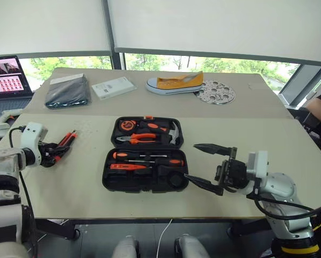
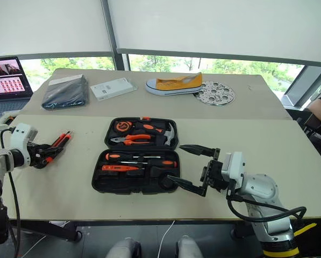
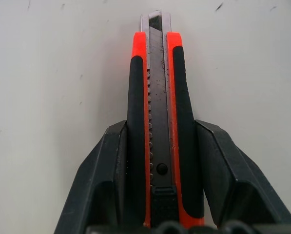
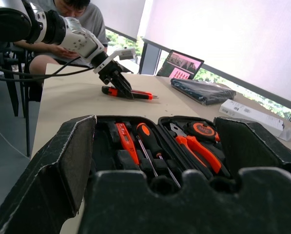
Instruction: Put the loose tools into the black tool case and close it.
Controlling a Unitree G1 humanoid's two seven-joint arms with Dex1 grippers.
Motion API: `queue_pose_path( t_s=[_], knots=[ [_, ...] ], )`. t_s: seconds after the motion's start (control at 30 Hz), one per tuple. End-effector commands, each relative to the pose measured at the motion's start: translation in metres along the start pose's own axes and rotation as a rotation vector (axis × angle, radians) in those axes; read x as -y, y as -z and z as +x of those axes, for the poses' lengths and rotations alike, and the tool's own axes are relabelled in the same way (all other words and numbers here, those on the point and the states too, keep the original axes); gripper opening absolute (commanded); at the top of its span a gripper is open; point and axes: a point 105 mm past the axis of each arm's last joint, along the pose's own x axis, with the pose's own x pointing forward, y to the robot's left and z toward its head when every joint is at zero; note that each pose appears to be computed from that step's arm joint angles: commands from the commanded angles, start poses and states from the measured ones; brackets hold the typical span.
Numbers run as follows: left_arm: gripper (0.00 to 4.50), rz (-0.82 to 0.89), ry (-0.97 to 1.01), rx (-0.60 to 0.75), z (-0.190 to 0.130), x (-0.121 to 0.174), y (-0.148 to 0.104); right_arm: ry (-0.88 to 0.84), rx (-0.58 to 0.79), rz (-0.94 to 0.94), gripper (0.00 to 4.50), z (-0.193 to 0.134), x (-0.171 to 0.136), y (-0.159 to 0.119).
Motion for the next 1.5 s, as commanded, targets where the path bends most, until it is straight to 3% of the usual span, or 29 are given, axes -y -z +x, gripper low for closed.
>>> queue_pose_path(
  t_s=[0.03, 0.17, 0.3, 0.53, 0.87, 1.27, 1.3, 1.4, 1.5],
  knots=[
    [1.60, 0.276, 0.317, 0.220, -0.011, 0.045, -0.051, -0.073, -0.007, -0.086, 4.50, -0.010, 0.002, -0.008],
    [1.60, 0.472, 0.635, 0.192, -0.020, 0.102, -0.051, -0.104, -0.067, -0.107, 4.50, -0.023, 0.010, -0.005],
    [1.60, 0.545, 0.888, 0.151, -0.027, 0.173, -0.051, -0.104, -0.113, -0.088, 4.50, -0.034, 0.013, -0.002],
    [1.60, 0.614, 0.866, 0.057, 0.002, 0.219, -0.039, -0.096, -0.115, -0.062, 4.50, -0.032, 0.006, 0.000],
    [1.60, 0.777, 0.888, -0.051, 0.017, 0.229, -0.019, -0.064, -0.116, -0.058, 4.50, -0.033, 0.003, -0.003],
    [1.60, 0.776, 0.916, -0.170, 0.015, 0.229, 0.000, -0.039, -0.123, -0.054, 4.50, -0.034, 0.002, -0.002],
    [2.60, 0.776, 0.916, -0.177, 0.015, 0.229, 0.001, -0.038, -0.123, -0.054, 4.50, -0.034, 0.002, -0.002],
    [3.58, 0.762, 0.894, -0.138, 0.018, 0.229, -0.004, -0.037, -0.123, -0.053, 4.50, -0.034, 0.002, -0.002],
    [4.46, 0.735, 0.899, -0.004, 0.020, 0.237, -0.020, -0.037, -0.121, -0.050, 4.50, -0.033, 0.002, -0.001]
  ],
)
